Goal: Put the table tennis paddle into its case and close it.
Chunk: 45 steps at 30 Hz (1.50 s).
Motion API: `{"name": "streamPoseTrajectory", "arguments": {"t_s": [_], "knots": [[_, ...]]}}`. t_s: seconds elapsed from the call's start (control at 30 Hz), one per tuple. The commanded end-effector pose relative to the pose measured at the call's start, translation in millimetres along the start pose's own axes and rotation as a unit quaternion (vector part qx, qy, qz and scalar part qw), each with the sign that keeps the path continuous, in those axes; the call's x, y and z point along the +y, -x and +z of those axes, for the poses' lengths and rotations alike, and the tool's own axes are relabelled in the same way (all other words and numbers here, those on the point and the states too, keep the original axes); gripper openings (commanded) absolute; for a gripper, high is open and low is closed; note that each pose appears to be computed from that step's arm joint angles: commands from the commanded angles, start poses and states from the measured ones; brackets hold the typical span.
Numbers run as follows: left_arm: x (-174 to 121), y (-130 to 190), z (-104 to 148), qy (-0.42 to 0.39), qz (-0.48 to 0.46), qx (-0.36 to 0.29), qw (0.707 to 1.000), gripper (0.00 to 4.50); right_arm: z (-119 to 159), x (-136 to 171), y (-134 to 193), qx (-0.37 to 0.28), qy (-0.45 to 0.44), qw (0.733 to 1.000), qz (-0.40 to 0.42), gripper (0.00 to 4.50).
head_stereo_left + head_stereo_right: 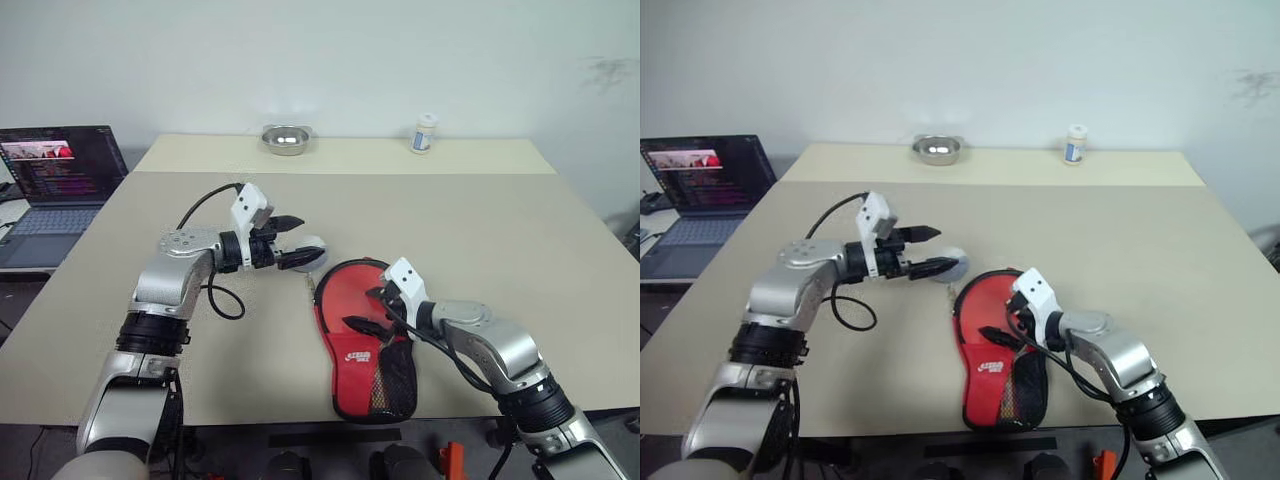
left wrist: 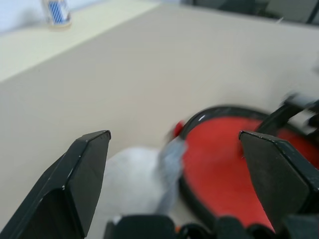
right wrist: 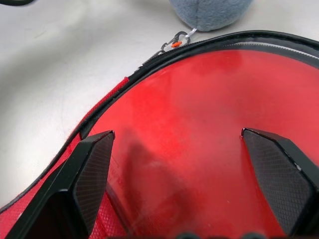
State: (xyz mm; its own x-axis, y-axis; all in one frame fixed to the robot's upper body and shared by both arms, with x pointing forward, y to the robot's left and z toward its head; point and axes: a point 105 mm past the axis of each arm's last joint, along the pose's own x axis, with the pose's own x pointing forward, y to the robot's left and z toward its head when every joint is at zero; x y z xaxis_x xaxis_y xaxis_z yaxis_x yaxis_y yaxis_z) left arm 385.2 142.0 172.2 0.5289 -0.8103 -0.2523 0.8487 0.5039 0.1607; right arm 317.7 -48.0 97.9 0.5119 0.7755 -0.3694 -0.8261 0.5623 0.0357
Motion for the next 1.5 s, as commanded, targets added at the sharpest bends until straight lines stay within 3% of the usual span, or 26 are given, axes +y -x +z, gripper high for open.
{"name": "streamPoseTrajectory", "arguments": {"t_s": [0.03,0.13,0.33,0.37,0.43,0.7,0.83,1.07,1.23,1.5], "knots": [[10,-7,-1,-0.025,0.007,0.019,0.999,4.48,-1,4,-1,0.0,-0.002,1.0,-0.001,4.5],[24,-15,-16,-0.044,0.032,0.058,0.997,4.48,1,5,-2,-0.004,-0.002,1.0,-0.003,4.5],[26,-31,-25,-0.044,0.023,0.067,0.997,4.48,4,5,-4,-0.005,0.006,1.0,-0.007,4.5],[25,-33,-29,-0.046,0.021,0.071,0.996,4.32,4,5,-5,-0.005,0.007,1.0,-0.007,4.5],[23,-36,-34,-0.044,0.018,0.076,0.996,3.91,6,5,-5,-0.007,0.009,1.0,-0.009,4.5],[19,-34,-44,-0.032,0.006,0.083,0.996,1.28,5,6,-5,0.001,0.018,1.0,-0.006,4.5],[18,-42,-37,-0.002,0.01,0.071,0.997,0.57,-15,7,-6,0.039,0.022,0.999,-0.005,4.5],[39,-66,-23,-0.005,0.12,0.104,0.987,0.52,-36,3,-6,0.075,0.047,0.996,-0.005,4.5],[40,-79,-16,-0.066,0.142,0.136,0.978,0.52,-40,3,-3,0.081,0.043,0.996,-0.001,4.5],[27,-119,34,-0.172,0.174,0.119,0.962,0.52,-51,12,-1,0.105,0.033,0.994,0.015,4.5]]}}
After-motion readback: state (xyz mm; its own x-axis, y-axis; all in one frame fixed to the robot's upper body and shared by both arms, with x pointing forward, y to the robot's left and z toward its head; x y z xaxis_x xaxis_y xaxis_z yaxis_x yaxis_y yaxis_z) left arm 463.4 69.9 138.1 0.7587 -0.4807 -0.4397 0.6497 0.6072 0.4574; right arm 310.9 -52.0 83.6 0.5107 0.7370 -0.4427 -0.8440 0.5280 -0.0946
